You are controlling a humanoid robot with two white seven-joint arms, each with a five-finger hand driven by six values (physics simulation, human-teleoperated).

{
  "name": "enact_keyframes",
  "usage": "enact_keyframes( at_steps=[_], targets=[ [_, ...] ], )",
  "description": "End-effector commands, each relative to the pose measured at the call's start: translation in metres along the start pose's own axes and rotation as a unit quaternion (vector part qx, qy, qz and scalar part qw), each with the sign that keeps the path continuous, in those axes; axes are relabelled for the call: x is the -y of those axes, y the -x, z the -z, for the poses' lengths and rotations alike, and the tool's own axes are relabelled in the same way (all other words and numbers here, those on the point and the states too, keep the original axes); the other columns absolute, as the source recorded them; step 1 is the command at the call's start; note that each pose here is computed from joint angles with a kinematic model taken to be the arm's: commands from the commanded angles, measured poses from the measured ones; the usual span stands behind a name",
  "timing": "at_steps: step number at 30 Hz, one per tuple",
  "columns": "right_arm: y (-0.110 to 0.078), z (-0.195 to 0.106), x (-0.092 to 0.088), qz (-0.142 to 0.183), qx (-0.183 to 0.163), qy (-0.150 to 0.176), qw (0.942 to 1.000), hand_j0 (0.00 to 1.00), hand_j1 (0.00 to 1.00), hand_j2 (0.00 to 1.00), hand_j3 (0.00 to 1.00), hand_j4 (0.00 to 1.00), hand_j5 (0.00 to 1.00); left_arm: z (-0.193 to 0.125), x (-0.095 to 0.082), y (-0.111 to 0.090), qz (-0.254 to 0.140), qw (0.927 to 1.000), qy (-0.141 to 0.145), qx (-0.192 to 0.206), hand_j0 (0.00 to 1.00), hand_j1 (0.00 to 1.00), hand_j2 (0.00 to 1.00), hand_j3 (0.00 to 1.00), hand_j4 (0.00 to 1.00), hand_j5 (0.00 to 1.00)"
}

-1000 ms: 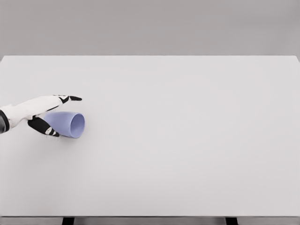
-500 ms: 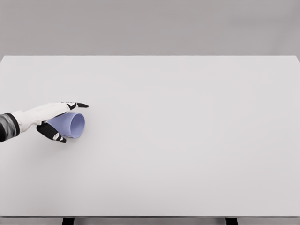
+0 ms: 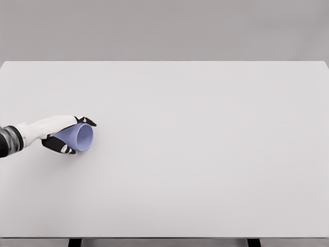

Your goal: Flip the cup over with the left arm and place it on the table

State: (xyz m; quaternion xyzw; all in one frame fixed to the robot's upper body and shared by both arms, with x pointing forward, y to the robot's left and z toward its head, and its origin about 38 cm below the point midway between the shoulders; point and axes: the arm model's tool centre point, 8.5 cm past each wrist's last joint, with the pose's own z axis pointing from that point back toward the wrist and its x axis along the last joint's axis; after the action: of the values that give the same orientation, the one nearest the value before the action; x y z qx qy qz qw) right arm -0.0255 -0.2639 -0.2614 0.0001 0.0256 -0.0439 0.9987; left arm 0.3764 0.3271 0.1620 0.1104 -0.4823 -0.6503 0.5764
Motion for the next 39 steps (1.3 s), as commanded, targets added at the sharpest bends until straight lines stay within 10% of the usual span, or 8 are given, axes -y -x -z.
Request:
enact_keyframes(
  at_steps=[1,16,39],
  targets=[
    [0.000,0.000,0.000,0.000,0.000,0.000,1.0000,1.00,1.00,1.00,1.00,1.00,1.00,-0.001,-0.002,0.000,-0.002,1.0000,-0.002,0.001,0.76,0.76,0.76,0.76,0.76,0.76],
    [0.000,0.000,0.000,0.000,0.000,0.000,1.0000,1.00,1.00,1.00,1.00,1.00,1.00,-0.001,-0.034,-0.025,-0.137,0.9837,-0.063,0.098,0.79,0.79,0.79,0.79,0.79,0.79],
    [0.000,0.000,0.000,0.000,-0.001,0.000,1.0000,1.00,1.00,1.00,1.00,1.00,1.00,0.021,-0.029,-0.042,-0.300,0.9244,-0.128,0.198,0.81,0.81,0.81,0.81,0.81,0.81]
  ],
)
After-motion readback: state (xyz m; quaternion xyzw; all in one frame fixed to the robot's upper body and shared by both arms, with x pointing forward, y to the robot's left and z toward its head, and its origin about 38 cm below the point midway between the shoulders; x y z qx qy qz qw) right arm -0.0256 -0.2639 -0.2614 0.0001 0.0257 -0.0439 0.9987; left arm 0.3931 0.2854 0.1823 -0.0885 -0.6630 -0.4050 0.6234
